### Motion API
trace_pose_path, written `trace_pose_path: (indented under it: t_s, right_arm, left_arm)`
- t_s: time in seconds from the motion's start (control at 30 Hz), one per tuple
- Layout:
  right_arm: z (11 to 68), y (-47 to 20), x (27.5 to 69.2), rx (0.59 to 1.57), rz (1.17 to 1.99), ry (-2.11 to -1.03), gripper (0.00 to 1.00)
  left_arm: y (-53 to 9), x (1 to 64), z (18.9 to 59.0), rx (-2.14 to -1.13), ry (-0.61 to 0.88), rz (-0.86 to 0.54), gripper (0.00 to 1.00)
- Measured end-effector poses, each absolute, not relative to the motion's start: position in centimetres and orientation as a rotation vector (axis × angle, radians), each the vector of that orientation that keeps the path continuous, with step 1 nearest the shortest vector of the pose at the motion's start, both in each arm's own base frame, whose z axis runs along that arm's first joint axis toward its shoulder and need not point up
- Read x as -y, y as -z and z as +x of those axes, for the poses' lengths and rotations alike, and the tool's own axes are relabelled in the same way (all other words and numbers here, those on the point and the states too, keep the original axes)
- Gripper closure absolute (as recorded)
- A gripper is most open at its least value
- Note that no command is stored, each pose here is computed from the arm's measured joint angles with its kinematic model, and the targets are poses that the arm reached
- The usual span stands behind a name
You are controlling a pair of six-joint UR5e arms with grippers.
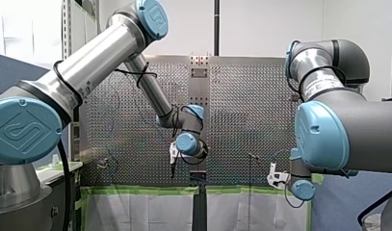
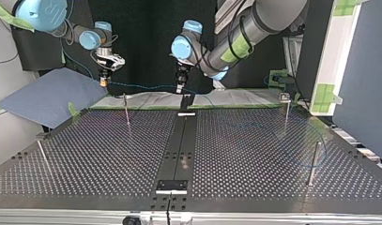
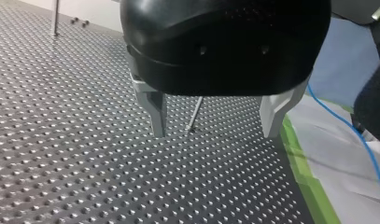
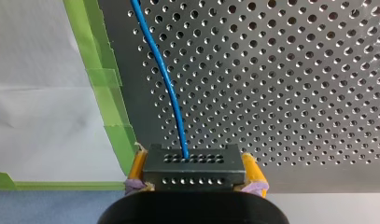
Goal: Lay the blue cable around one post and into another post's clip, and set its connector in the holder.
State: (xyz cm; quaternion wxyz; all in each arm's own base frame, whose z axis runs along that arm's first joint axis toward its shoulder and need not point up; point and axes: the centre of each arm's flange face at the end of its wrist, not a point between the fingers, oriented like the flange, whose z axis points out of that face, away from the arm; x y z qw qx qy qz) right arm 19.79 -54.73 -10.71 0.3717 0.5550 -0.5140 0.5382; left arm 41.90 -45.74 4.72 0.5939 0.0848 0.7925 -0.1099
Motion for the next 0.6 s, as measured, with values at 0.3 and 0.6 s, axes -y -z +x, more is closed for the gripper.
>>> trace_pose_path:
  t_s: [0.3,0.6]
  right_arm:
    - [19.8,10.7,54.7,1.318,1.423,-1.380,0.83]
    - [19.9,10.7,54.7,1.316,1.426,-1.381,0.83]
  left_arm:
    - [-1.0,45.6,42.0,-1.837,0.235,0.218,0.00]
    - [1.4,47.0,44.1,-1.779,0.260,0.197,0.00]
